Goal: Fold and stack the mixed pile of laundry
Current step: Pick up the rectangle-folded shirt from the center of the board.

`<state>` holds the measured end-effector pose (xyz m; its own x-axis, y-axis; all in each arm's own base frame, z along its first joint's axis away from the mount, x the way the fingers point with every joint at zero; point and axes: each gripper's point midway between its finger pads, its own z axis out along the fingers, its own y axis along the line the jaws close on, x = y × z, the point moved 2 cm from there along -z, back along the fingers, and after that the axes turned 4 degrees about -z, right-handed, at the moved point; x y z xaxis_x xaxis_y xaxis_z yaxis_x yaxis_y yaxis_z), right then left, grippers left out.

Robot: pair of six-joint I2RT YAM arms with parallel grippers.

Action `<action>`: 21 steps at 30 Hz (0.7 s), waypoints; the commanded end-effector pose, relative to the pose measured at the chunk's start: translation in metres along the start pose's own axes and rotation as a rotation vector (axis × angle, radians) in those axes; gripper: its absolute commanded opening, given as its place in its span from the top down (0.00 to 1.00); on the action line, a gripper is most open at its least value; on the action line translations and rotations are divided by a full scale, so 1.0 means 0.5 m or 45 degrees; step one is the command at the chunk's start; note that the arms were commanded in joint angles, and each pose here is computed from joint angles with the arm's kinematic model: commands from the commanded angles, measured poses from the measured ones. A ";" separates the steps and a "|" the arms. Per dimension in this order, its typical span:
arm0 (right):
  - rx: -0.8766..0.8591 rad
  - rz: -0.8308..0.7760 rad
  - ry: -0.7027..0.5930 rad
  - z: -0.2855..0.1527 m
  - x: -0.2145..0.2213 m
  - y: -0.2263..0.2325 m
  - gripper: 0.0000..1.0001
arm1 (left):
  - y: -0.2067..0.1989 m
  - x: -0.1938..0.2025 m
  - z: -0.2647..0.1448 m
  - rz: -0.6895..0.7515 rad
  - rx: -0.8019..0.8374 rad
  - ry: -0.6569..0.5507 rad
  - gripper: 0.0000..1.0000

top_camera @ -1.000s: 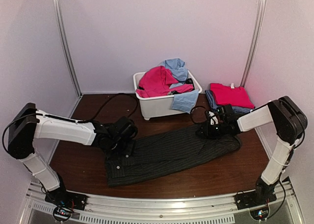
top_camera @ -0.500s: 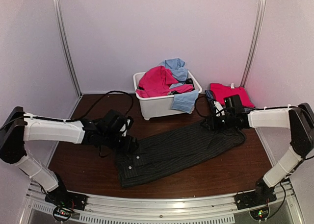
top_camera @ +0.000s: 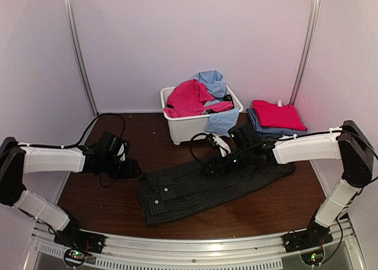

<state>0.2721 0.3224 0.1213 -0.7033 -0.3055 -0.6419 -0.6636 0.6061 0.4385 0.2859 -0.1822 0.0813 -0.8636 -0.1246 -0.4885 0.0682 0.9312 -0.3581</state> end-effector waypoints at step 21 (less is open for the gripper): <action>0.073 -0.884 0.488 0.315 0.129 0.384 0.29 | 0.116 0.017 -0.107 -0.438 0.095 -0.148 0.34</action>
<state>0.1088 0.5316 0.0724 -0.1435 -0.8162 -0.5597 -0.9892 0.1006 0.1069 0.2520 -0.1096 0.0873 -0.7884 -0.4692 -0.3978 -0.2023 0.8085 -0.5526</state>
